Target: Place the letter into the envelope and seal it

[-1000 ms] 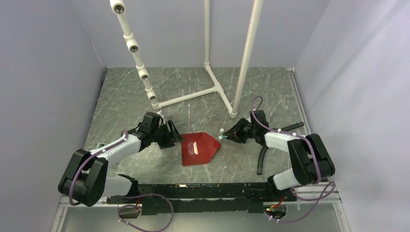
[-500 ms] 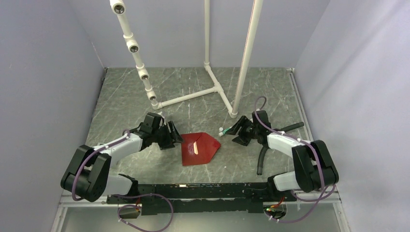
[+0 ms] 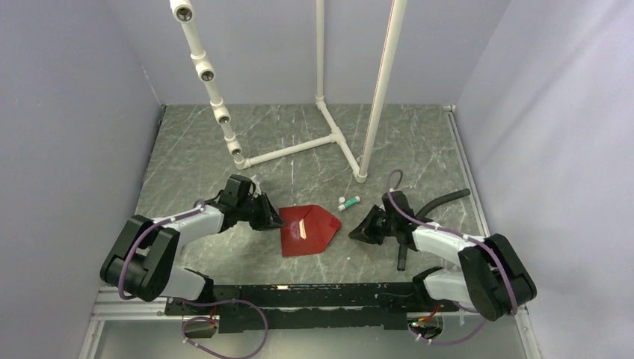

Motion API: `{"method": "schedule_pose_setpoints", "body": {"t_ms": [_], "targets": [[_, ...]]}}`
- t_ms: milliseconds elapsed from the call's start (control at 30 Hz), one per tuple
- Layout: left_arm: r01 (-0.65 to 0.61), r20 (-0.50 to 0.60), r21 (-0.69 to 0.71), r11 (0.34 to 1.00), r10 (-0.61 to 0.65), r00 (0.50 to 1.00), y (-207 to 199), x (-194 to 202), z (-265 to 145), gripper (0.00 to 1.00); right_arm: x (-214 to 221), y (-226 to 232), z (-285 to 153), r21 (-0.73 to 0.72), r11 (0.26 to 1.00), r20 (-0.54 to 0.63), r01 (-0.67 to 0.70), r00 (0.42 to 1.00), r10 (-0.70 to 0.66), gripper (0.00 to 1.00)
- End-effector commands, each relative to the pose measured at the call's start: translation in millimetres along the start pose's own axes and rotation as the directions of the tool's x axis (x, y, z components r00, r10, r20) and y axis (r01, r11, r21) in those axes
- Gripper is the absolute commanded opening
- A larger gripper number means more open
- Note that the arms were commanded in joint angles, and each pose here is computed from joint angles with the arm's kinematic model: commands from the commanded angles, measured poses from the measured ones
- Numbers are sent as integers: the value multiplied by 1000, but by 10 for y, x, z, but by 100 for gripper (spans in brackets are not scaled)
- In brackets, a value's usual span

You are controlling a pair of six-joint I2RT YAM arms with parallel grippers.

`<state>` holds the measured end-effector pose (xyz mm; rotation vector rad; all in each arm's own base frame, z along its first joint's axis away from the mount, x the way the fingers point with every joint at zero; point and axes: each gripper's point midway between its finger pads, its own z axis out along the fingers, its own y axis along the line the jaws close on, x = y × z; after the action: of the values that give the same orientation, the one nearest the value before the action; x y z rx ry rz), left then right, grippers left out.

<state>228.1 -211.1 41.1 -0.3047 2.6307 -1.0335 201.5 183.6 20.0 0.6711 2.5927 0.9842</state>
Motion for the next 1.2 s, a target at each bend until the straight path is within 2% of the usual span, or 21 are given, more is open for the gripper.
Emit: {"method": "schedule_pose_setpoints", "body": {"t_ms": [0, 133, 333, 533, 600, 700, 800, 933, 1167], "targets": [[-12, -44, 77, 997, 16, 999, -93, 66, 33, 17, 108, 198, 135, -54, 998, -5, 11, 1000, -11, 8], [16, -84, 2, 1000, -16, 996, 125, 176, 115, 11, 161, 268, 272, -69, 997, 2, 41, 999, -41, 4], [71, -116, -146, 987, -88, 989, 477, 336, 170, 3, 145, 551, 400, -145, 982, 20, 125, 992, -123, 2], [95, -125, -203, 975, -122, 985, 598, 378, 209, 3, 199, 1000, 191, -361, 912, 69, 195, 981, -182, 2], [94, -124, -213, 973, -123, 985, 609, 368, 215, 2, 223, 1110, 143, -403, 888, 70, 223, 975, -213, 5], [88, -125, -220, 972, -118, 985, 610, 354, 215, 2, 282, 1256, 110, -470, 843, 59, 262, 962, -266, 14], [81, -119, -227, 970, -110, 987, 618, 339, 204, 2, 298, 1357, 170, -489, 823, 39, 289, 950, -310, 17], [84, -123, -218, 972, -112, 986, 613, 355, 210, 2, 362, 1337, 356, -477, 834, -24, 276, 945, -326, 17], [87, -119, -212, 973, -114, 986, 611, 361, 208, 3, 527, 1340, 579, -482, 842, -105, 242, 938, -330, 11]]}}
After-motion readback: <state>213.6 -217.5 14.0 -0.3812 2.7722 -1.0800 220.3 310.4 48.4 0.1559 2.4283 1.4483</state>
